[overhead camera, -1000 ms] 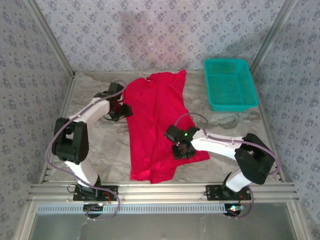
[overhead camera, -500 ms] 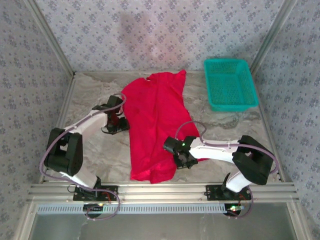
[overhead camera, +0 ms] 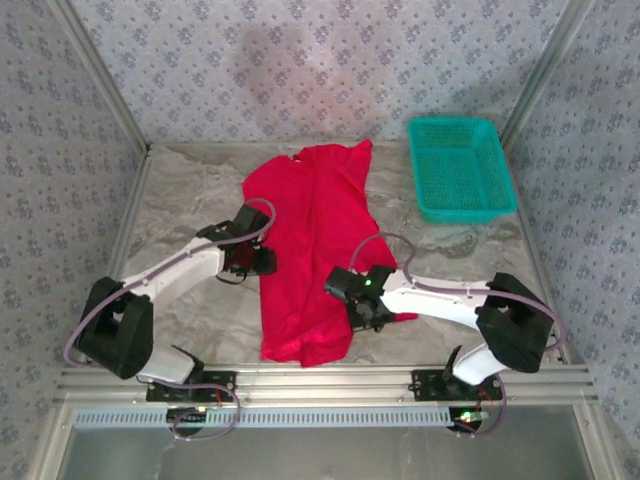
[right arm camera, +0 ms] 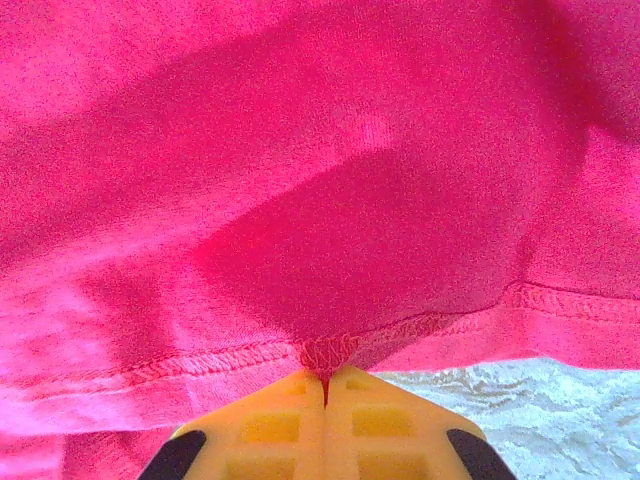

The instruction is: Fold the inside-out t-shirt

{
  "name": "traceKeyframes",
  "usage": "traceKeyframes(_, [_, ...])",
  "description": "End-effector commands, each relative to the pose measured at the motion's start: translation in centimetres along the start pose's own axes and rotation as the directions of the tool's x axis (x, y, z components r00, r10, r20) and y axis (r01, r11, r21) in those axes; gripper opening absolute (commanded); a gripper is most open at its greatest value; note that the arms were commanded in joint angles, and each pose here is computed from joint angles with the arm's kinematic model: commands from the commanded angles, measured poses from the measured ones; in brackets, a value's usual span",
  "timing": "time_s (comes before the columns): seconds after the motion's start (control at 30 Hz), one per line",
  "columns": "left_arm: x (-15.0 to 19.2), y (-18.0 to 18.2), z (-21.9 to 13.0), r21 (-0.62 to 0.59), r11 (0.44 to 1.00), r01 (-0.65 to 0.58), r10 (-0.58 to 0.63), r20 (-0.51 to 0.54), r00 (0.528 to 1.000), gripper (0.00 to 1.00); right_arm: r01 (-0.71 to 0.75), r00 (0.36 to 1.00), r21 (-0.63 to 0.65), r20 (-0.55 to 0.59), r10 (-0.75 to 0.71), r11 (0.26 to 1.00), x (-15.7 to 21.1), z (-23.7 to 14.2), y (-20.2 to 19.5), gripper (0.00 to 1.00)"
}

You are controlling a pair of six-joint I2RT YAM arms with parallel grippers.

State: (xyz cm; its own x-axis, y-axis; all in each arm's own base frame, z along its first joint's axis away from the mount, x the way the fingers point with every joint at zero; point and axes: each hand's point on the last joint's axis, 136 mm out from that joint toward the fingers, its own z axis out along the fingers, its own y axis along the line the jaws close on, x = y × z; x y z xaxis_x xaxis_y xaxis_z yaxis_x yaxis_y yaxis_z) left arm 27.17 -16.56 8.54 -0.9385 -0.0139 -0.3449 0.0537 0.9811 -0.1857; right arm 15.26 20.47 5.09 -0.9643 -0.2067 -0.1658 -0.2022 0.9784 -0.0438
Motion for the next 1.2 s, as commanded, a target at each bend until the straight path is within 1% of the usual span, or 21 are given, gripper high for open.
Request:
traceKeyframes(0.0, [-0.8, -2.7, -2.0, 0.095, 0.987, -0.129, 0.117, 0.127, 0.985, 0.55, -0.004, 0.997, 0.006, 0.082, 0.003, 1.000, -1.7, -2.9, -0.9, 0.00])
traceKeyframes(0.1, [-0.4, -5.5, -3.1, 0.245, 0.948, -0.204, 0.157, 0.200, 0.967, 0.70, -0.044, 0.989, -0.053, 0.136, 0.051, 0.998, -3.6, -4.1, -1.0, 0.00])
traceKeyframes(0.17, [0.0, -6.6, -3.7, 0.321, 0.921, -0.219, 0.149, 0.230, 0.962, 0.79, -0.070, 0.983, -0.094, 0.165, 0.085, 0.993, -5.0, -4.8, -1.0, 0.00])
traceKeyframes(0.23, [0.7, -8.0, -4.1, 0.408, 0.883, -0.231, 0.139, 0.244, 0.960, 0.83, -0.087, 0.977, -0.143, 0.180, 0.112, 0.986, -6.2, -5.4, -0.7, 0.00])
traceKeyframes(0.27, [1.1, -8.7, -4.3, 0.443, 0.865, -0.237, 0.139, 0.243, 0.960, 0.86, -0.094, 0.975, -0.164, 0.185, 0.124, 0.982, -6.7, -5.6, -0.5, 0.00])
traceKeyframes(0.33, [2.3, -10.7, -4.6, 0.498, 0.821, -0.279, 0.174, 0.247, 0.953, 0.91, -0.105, 0.972, -0.188, 0.190, 0.141, 0.977, -7.6, -5.7, -0.3, 0.00])
traceKeyframes(0.47, [5.6, -13.2, -4.2, 0.500, 0.768, -0.400, 0.314, 0.251, 0.916, 0.92, -0.118, 0.971, -0.184, 0.182, 0.152, 0.976, -8.6, -5.5, -0.5, 0.00])
traceKeyframes(0.63, [8.9, -13.9, -2.1, 0.448, 0.749, -0.488, 0.460, 0.177, 0.870, 0.90, -0.122, 0.973, -0.179, 0.173, 0.153, 0.976, -9.2, -5.2, -0.7, 0.00])
traceKeyframes(0.73, [10.0, -13.7, -0.2, 0.401, 0.760, -0.511, 0.510, 0.118, 0.852, 0.89, -0.133, 0.972, -0.183, 0.170, 0.164, 0.974, -9.5, -5.2, -1.1, 0.00])
traceKeyframes(0.8, [10.1, -13.1, 1.3, 0.351, 0.787, -0.507, 0.515, 0.076, 0.854, 0.88, -0.135, 0.971, -0.186, 0.171, 0.167, 0.973, -9.6, -5.3, -1.1, 0.00])
traceKeyframes(0.87, [9.8, -12.4, 2.8, 0.288, 0.814, -0.504, 0.514, 0.048, 0.857, 0.86, -0.132, 0.972, -0.185, 0.171, 0.164, 0.974, -9.6, -5.4, -1.2, 0.00])
traceKeyframes(0.9, [9.6, -12.0, 3.5, 0.255, 0.824, -0.505, 0.514, 0.036, 0.857, 0.84, -0.132, 0.972, -0.181, 0.168, 0.163, 0.975, -9.5, -5.3, -1.4, 0.00])
traceKeyframes(0.93, [9.4, -11.7, 4.1, 0.227, 0.831, -0.507, 0.515, 0.026, 0.856, 0.78, -0.132, 0.973, -0.178, 0.166, 0.162, 0.975, -9.4, -5.3, -1.5, 0.00])
traceKeyframes(1.03, [8.7, -10.8, 4.6, 0.139, 0.842, -0.521, 0.527, -0.003, 0.850, 0.53, -0.138, 0.974, -0.164, 0.157, 0.164, 0.977, -8.8, -5.0, -2.3, 0.00])
traceKeyframes(1.07, [8.2, -10.5, 4.4, 0.106, 0.842, -0.529, 0.532, -0.005, 0.847, 0.43, -0.143, 0.974, -0.156, 0.152, 0.167, 0.977, -8.5, -4.9, -2.7, 0.00])
traceKeyframes(1.17, [6.5, -9.7, 2.7, 0.018, 0.835, -0.550, 0.550, 0.019, 0.835, 0.22, -0.166, 0.973, -0.135, 0.138, 0.184, 0.977, -7.8, -4.0, -4.0, 0.00])
